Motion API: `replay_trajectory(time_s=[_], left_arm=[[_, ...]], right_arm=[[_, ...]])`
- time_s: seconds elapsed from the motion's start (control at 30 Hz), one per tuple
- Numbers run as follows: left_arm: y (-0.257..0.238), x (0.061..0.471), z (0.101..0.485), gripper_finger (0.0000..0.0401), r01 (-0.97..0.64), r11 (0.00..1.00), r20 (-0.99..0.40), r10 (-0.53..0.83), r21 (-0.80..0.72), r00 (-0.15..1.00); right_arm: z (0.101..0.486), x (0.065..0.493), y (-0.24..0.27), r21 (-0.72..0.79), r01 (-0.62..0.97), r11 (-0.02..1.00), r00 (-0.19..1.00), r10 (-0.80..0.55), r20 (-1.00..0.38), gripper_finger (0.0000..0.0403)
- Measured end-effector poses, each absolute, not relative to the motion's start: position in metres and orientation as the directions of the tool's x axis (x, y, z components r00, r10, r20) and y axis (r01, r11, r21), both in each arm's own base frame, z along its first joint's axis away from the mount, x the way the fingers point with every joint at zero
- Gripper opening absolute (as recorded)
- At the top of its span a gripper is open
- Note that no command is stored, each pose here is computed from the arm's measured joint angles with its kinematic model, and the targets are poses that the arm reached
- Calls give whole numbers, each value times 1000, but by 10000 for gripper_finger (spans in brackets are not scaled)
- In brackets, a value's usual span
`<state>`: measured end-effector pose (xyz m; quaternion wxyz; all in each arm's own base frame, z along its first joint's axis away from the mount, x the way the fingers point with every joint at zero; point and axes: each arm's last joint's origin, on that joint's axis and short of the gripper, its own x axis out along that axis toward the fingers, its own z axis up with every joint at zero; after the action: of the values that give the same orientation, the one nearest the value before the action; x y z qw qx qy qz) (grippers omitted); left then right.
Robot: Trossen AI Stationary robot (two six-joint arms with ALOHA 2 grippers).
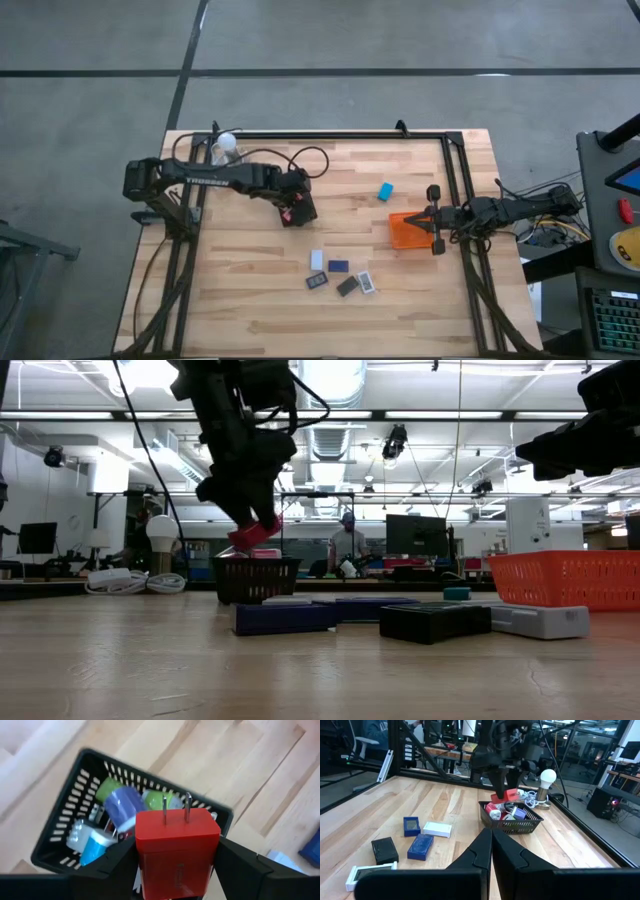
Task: Pick & Place Office items
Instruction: Put the red charger adapter in the black bin
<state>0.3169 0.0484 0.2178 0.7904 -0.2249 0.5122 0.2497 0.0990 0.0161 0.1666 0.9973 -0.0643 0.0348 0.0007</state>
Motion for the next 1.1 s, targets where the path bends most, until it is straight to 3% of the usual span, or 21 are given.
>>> replay_trajectory(time_s=[0.8, 1.1], left_arm=[[50, 312, 211, 235, -671, 733, -935, 150, -114, 322], [50, 312, 210, 265, -674, 729, -935, 150, -116, 323]], right_arm=[[167, 99, 16, -128, -6, 992, 998, -3, -70, 9], [167, 99, 16, -128, -6, 992, 998, -3, -70, 9]])
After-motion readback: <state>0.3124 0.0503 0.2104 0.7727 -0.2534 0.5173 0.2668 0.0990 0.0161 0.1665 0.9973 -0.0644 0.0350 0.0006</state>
